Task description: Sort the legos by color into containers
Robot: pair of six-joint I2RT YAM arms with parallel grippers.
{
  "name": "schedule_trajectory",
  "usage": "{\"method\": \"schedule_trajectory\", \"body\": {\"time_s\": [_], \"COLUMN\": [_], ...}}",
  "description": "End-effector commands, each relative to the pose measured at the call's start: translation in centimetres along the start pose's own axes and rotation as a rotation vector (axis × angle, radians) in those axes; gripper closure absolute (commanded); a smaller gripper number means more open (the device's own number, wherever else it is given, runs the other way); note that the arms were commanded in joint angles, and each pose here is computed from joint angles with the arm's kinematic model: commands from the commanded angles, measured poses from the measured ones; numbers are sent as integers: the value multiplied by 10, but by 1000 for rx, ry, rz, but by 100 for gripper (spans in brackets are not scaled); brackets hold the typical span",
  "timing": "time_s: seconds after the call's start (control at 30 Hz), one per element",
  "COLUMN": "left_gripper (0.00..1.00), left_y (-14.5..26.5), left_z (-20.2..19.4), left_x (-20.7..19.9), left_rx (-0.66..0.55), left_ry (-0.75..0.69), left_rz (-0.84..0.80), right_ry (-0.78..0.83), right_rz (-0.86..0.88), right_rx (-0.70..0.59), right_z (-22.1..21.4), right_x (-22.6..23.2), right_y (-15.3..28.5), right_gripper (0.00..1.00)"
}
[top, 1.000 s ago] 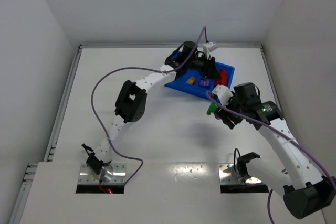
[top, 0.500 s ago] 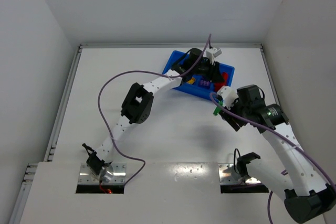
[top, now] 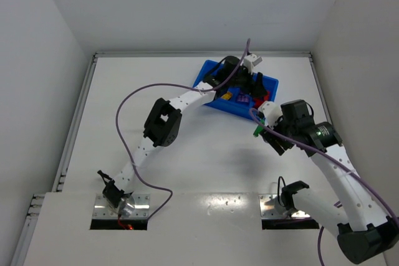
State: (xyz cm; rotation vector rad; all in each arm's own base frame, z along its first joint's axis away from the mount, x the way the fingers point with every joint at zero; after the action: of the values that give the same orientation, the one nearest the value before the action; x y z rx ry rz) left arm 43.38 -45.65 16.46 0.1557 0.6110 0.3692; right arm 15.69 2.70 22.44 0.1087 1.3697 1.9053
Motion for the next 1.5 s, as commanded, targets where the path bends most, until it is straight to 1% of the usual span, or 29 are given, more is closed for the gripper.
{"method": "schedule_trajectory", "body": {"time_s": [0.0,0.07,0.1,0.13,0.17,0.2,0.23,0.27,0.3,0.33,0.37,0.4,0.43,0.5,0.53,0.57,0.6,0.7,0.8,0.83,0.93,1.07,1.13,1.17,1.23,1.27,1.47], "left_gripper": [21,21,21,21,21,21,21,21,21,21,21,21,21,21,21,21,22,22,22,22,22,22,22,22,22,22,21], "left_y": [18,34,49,69,99,103,131,149,161,186,211,222,240,266,272,277,284,292,296,298,299,299,296,296,293,293,278], "left_z": [51,74,90,108,120,107,127,124,103,107,114,97,96,81,72,68,57,39,33,29,27,35,33,40,39,41,37], "left_x": [-13,-18,-13,-24,-25,-7,-24,-28,-15,-3,-19,-11,-4,-5,-6,-6,-6,-8,-14,-11,-12,-15,-11,-13,-9,-10,-16], "left_rx": [-125,-170,-194,-209,-199,-154,-185,-150,-101,-107,-105,-73,-74,-44,-10,-3,9,41,51,53,57,49,64,52,55,44,84], "left_ry": [-83,-96,-96,-107,-92,-61,-78,-70,-6,38,21,79,113,163,209,221,245,301,311,351,358,357,373,361,391,371,383], "left_rz": [-16,-25,-24,-37,-63,-68,-112,-186,-191,-182,-238,-236,-227,-230,-238,-242,-245,-268,-301,-292,-323,-353,-373,-381,-383,-390,-425], "right_ry": [-15,-3,-3,6,17,17,29,44,46,61,73,76,89,112,120,135,143,175,189,205,223,236,251,251,258,261,275], "right_rz": [-62,-62,-61,-57,-35,-34,-18,15,11,18,53,37,37,28,40,38,72,120,166,158,186,207,221,221,221,226,205], "right_rx": [-53,-72,-88,-81,-107,-132,-143,-165,-206,-226,-231,-275,-301,-355,-401,-438,-475,-580,-645,-681,-717,-717,-724,-724,-723,-714,-733], "right_z": [13,15,17,17,24,27,30,36,45,50,56,67,75,94,104,115,125,157,179,188,206,210,213,213,215,213,221], "right_x": [-12,-13,-13,-13,-14,-15,-15,-14,-18,-20,-20,-26,-30,-37,-40,-44,-45,-52,-54,-54,-51,-44,-35,-35,-32,-28,-26], "right_y": [6,3,2,-2,-8,-9,-14,-21,-25,-30,-42,-46,-51,-66,-68,-69,-79,-82,-89,-88,-89,-95,-96,-96,-95,-97,-93], "right_gripper": [100,100,100,100,100,100,100,100,100,100,100,100,100,100,100,100,100,100,100,100,100,100,100,100,100,100,100]}}
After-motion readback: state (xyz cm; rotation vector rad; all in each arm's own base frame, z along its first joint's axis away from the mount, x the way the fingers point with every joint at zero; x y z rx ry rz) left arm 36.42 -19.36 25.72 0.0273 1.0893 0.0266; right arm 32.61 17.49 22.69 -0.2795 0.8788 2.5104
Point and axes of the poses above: each gripper's point midway between its finger pads, its own y axis back along the fingers, its own x axis along the line the jaws close on, z = x × y, the point moved 8 cm from there along y, back along the fingers, and after that the axes turned 8 degrees about y, right-handed, at the moved point
